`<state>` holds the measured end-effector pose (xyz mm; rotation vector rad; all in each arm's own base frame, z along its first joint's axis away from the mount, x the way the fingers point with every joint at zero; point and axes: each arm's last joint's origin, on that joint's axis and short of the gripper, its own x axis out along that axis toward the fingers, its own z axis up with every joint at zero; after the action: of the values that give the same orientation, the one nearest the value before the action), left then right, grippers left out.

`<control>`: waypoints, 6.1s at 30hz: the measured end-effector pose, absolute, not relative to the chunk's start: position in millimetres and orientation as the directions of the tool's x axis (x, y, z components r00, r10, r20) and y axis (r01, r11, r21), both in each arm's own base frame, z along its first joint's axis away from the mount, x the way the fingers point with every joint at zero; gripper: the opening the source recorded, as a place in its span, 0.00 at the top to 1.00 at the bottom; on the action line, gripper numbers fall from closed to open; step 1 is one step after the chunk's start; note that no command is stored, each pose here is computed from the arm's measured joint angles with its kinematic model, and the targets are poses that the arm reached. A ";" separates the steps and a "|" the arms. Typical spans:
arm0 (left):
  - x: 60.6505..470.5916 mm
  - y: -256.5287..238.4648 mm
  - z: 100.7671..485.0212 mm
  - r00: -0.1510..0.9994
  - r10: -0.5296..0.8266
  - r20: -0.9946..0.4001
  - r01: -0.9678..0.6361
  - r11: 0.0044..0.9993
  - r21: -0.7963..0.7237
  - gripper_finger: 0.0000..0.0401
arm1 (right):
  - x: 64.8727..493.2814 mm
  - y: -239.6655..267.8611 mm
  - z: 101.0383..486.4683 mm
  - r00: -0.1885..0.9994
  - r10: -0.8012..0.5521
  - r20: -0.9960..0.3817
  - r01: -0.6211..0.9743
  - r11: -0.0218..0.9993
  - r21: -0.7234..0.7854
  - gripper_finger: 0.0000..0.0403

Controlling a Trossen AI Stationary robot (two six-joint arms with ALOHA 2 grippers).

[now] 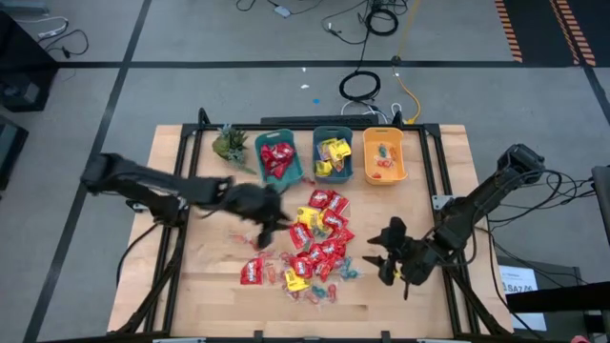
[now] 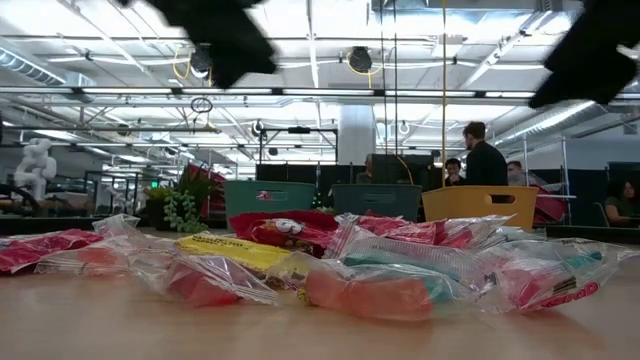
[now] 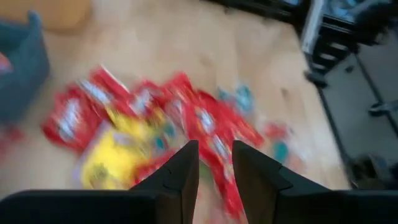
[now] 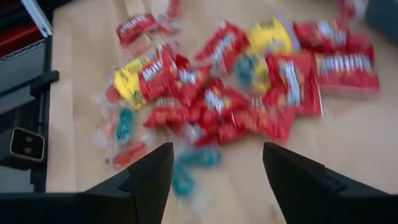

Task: Sort candy
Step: Put the red gummy candy into the yellow bin, then put the red candy into the green bin

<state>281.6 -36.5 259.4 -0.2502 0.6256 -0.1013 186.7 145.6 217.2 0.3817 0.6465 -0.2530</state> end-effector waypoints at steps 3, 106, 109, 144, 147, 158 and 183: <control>244.9 -48.3 253.8 0.835 -0.168 -0.523 0.019 0.960 -0.278 0.73 | 200.4 138.7 223.2 0.811 -0.116 -0.574 0.304 0.921 0.243 0.38; 133.4 -33.2 191.4 0.970 -0.147 -0.191 0.115 0.979 -0.169 0.73 | 253.6 -27.8 286.1 0.175 -0.620 -0.765 0.962 0.272 -0.001 1.00; 133.5 -32.6 191.4 0.974 -0.124 -0.191 0.093 0.982 -0.165 0.73 | 229.9 -43.9 276.9 0.167 -0.576 -0.800 0.975 0.215 0.049 1.00; 134.4 -31.1 196.3 0.988 -0.070 -0.140 0.046 0.984 -0.170 0.73 | 159.8 -94.0 257.8 0.426 -0.462 -0.778 0.873 0.437 0.218 0.43; 134.4 -31.1 196.3 0.988 -0.070 -0.140 0.046 0.984 -0.170 0.73 | 162.2 -82.5 265.5 0.499 -0.455 -0.737 0.832 0.490 0.261 0.46; 134.5 -30.7 196.1 0.988 -0.056 -0.141 0.040 0.993 -0.111 0.73 | 215.8 -45.5 250.3 0.628 -0.323 -0.708 0.637 0.735 0.230 0.53; 134.5 -30.4 196.0 0.989 -0.044 -0.141 0.027 0.993 -0.116 0.73 | 297.4 -24.2 106.3 0.379 -0.210 -0.901 0.615 0.784 0.077 0.54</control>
<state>134.5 -30.4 196.0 -0.1145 0.1444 -0.0358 297.4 -24.2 106.3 0.4392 1.0590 -0.5488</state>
